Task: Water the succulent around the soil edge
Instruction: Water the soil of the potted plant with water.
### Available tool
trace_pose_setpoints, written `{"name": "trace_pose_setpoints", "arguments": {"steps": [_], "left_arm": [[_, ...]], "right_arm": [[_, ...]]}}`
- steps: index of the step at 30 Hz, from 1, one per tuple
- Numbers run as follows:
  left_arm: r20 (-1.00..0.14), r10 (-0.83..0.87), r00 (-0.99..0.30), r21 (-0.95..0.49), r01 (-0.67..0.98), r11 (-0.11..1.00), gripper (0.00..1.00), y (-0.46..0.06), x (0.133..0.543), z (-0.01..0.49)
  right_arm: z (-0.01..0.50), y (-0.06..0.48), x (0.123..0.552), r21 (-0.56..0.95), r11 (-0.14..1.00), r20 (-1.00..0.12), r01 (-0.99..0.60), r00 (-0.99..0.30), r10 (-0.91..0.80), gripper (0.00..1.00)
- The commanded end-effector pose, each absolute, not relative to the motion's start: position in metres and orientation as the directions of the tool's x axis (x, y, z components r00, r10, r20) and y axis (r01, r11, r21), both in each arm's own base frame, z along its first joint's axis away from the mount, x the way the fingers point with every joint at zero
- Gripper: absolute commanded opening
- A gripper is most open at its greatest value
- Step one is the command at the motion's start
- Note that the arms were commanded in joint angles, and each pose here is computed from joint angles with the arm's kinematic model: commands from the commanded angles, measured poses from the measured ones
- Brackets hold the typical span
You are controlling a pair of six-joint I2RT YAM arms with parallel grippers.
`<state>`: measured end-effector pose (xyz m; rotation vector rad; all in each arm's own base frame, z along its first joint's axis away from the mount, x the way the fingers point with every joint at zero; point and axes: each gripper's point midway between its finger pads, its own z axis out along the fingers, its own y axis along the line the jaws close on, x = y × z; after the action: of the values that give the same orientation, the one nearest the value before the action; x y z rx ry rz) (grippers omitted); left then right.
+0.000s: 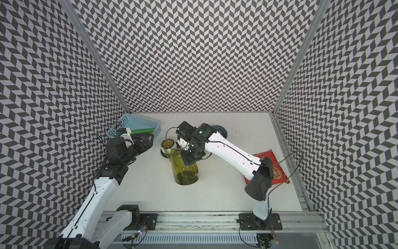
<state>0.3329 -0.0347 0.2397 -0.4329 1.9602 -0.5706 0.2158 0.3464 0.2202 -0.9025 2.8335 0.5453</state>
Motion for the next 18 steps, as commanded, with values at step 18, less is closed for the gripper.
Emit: {"name": "trace_pose_setpoints", "arguments": {"steps": [18], "left_arm": [[-0.743, -0.540, -0.395, -0.582, -0.018, 0.813, 1.00, -0.036, 0.332, 0.255]], "right_arm": [[0.260, 0.327, 0.216, 0.312, 0.756, -0.338, -0.575, -0.811, -0.478, 0.00]]}}
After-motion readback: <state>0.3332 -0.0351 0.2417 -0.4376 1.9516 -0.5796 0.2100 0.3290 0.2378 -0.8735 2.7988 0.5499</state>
